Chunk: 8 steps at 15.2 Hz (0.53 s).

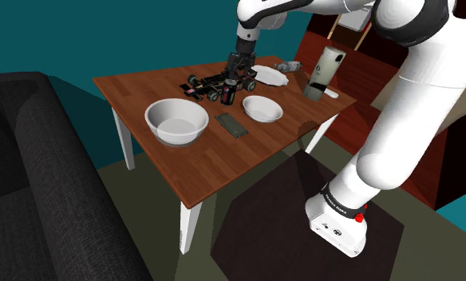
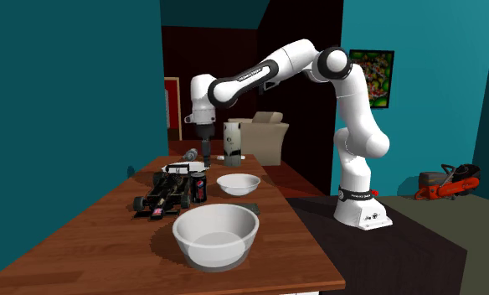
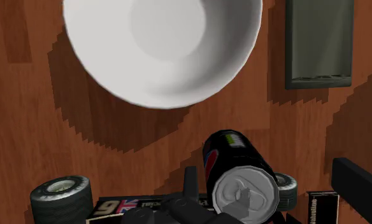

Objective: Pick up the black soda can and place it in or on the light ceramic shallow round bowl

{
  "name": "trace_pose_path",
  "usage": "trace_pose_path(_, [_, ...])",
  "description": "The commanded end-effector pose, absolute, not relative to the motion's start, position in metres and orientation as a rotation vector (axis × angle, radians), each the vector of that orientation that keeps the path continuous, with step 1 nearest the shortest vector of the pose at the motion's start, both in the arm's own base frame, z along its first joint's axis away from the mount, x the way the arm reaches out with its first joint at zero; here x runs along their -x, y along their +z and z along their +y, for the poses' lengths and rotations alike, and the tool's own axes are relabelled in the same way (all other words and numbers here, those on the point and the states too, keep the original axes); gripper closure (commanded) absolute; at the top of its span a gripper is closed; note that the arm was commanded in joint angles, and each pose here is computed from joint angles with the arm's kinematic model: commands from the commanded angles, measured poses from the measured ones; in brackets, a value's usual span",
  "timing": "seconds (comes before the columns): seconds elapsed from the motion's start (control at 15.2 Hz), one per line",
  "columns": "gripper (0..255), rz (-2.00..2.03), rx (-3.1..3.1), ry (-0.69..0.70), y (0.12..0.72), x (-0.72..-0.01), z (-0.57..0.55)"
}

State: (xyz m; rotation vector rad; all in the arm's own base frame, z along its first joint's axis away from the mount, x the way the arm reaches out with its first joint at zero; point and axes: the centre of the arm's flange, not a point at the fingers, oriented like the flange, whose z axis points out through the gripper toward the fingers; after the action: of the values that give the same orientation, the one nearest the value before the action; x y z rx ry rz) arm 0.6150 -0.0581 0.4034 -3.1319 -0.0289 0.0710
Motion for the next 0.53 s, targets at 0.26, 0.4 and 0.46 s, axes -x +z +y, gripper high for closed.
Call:
trace_pose_path(0.26, [0,-0.021,3.133,0.066,0.366,-0.656,-0.061])
trace_pose_path(0.4, [0,-0.021,3.133,0.066,0.355,-0.655,-0.061])
trace_pose_path(0.46, [0,-0.021,3.133,0.066,0.350,-0.655,-0.061])
